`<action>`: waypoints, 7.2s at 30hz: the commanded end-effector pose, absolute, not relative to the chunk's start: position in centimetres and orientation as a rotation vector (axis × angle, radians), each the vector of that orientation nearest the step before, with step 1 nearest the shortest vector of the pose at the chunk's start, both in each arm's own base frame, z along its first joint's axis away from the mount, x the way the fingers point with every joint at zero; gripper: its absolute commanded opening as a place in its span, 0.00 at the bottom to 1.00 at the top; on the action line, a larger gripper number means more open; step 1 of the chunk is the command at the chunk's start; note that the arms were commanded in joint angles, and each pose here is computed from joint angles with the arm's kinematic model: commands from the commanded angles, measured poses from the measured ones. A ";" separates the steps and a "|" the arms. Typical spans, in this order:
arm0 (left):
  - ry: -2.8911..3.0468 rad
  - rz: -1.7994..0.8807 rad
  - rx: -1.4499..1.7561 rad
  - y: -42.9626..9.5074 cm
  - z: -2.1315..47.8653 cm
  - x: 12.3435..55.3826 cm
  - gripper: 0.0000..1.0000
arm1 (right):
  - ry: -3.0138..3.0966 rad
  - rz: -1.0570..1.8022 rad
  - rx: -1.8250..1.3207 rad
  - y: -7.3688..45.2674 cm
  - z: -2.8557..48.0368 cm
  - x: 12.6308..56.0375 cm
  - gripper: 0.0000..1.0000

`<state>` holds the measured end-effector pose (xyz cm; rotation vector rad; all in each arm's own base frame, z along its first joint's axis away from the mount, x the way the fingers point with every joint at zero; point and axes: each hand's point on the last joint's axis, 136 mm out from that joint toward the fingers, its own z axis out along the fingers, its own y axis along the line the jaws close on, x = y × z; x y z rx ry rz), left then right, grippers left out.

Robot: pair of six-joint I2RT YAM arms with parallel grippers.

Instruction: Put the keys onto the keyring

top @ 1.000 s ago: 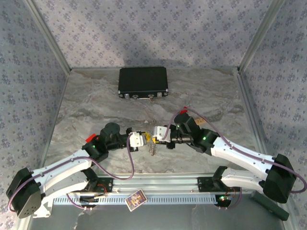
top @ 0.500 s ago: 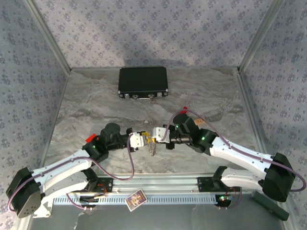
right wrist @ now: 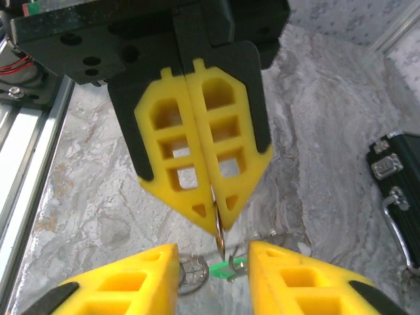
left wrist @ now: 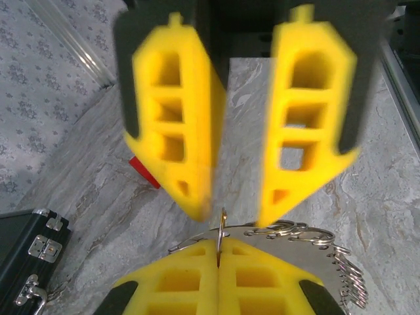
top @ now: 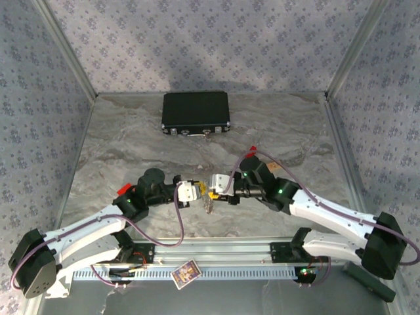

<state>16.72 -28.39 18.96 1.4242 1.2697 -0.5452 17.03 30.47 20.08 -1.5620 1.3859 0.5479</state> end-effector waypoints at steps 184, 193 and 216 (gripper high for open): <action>1.803 -0.642 1.057 -24.3 21.3 19.2 0.00 | 2.783 0.359 -0.690 27.0 3.2 23.2 0.20; 1.801 -0.643 1.058 -24.3 21.3 19.2 0.00 | 2.781 0.297 -0.721 26.4 3.7 22.3 0.26; 1.796 -0.645 1.065 -24.4 21.3 19.1 0.00 | 2.782 0.242 -0.757 27.0 3.1 22.2 0.17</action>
